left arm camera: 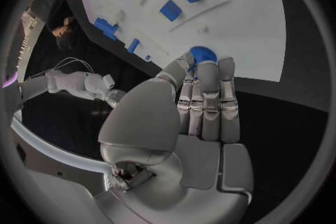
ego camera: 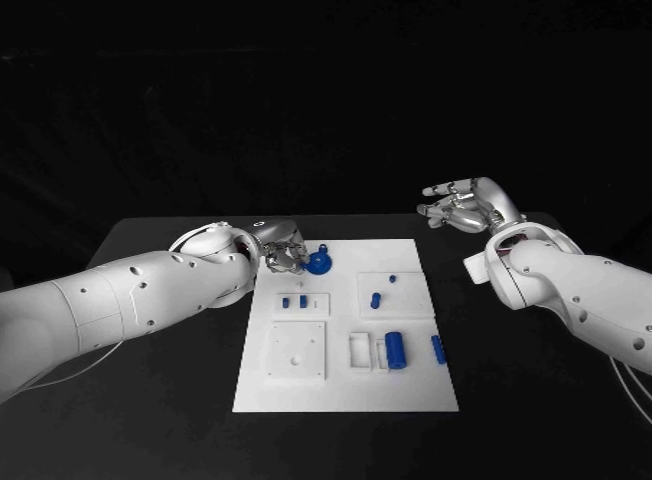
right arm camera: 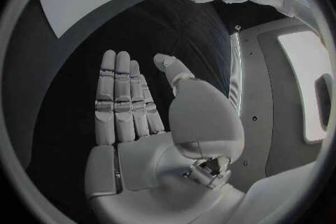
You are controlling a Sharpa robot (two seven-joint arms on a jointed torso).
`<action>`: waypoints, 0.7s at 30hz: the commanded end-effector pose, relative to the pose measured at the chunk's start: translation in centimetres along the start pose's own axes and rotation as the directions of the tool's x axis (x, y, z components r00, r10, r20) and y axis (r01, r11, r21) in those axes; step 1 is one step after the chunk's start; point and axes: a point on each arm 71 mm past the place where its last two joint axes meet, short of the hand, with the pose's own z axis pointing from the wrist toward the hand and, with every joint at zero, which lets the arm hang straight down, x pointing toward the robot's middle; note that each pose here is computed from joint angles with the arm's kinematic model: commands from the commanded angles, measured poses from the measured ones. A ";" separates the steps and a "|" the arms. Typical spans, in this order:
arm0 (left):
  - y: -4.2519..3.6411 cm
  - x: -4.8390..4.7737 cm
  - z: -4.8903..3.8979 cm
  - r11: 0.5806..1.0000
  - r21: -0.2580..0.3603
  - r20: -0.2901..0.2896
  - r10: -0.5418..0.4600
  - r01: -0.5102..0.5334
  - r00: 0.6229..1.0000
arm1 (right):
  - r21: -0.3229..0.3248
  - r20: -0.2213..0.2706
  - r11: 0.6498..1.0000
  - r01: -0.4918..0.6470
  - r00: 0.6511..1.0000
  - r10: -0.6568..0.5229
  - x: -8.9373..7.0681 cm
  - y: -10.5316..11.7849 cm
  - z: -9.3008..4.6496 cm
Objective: Assemble the parts on the task board
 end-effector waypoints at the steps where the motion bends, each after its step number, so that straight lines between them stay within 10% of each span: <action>1: -0.03 0.35 0.04 1.000 0.002 -0.039 0.026 -0.026 0.999 | -0.011 -0.015 1.000 0.000 1.000 0.000 0.1 0.1 0.0; 21: 0.65 2.27 -0.26 0.998 0.000 -0.087 0.060 -0.061 0.994 | -0.011 -0.014 1.000 0.001 1.000 -0.001 0.1 0.1 0.0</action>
